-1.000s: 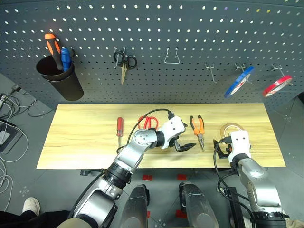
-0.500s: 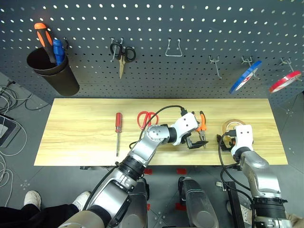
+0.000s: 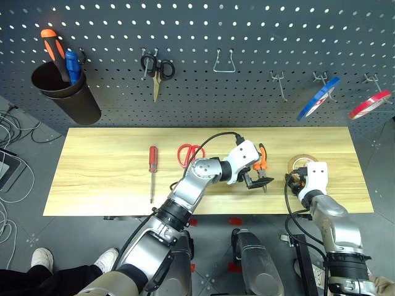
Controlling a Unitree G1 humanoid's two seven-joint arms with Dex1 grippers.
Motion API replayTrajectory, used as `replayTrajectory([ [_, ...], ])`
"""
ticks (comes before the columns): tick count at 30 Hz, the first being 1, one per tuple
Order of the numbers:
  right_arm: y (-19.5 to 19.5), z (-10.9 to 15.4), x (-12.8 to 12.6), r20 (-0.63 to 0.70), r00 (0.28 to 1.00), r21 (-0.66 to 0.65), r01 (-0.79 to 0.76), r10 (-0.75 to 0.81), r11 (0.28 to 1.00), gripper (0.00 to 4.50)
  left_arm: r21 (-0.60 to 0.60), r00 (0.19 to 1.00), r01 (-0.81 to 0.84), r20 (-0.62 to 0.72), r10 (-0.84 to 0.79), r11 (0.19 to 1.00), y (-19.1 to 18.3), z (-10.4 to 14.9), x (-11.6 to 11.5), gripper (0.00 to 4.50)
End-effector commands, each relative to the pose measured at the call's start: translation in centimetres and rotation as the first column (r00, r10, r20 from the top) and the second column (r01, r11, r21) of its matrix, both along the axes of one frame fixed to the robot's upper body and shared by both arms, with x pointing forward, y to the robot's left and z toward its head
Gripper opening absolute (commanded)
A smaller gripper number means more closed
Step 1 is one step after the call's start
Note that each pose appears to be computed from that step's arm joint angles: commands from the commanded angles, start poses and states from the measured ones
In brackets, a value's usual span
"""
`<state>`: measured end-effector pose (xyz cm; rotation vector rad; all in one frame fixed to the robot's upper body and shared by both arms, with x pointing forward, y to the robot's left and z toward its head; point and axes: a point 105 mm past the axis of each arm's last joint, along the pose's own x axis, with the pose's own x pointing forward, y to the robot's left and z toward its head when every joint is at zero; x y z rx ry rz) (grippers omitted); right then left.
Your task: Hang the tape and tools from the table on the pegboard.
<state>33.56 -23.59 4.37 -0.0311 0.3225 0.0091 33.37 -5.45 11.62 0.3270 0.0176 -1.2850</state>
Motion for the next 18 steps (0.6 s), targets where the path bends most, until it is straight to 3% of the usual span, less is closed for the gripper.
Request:
replayTrajectory([
  [1,0.3,-0.6,-0.4,-0.015,0.999,-0.02,-0.031,0.031,0.999,0.88,-0.014,1.0,0.017,0.01,-0.017,1.0,-0.3,0.5,-0.3,4.5],
  [3,0.4,-0.7,-0.4,-0.014,0.999,-0.03,-0.039,0.038,0.999,0.44,-0.018,1.0,0.018,0.008,-0.018,1.0,-0.2,0.6,-0.3,4.5],
  [9,0.3,-0.4,-0.4,0.001,0.999,-0.083,-0.046,0.046,0.995,0.44,-0.051,1.0,0.026,-0.007,-0.026,0.998,-0.3,1.1,-0.3,4.5],
  [18,3.8,4.6,-2.4,0.23,0.956,-0.248,-0.124,0.183,0.961,0.44,-0.108,0.99,-0.001,-0.139,-0.014,0.994,3.1,1.4,-1.7,4.5],
])
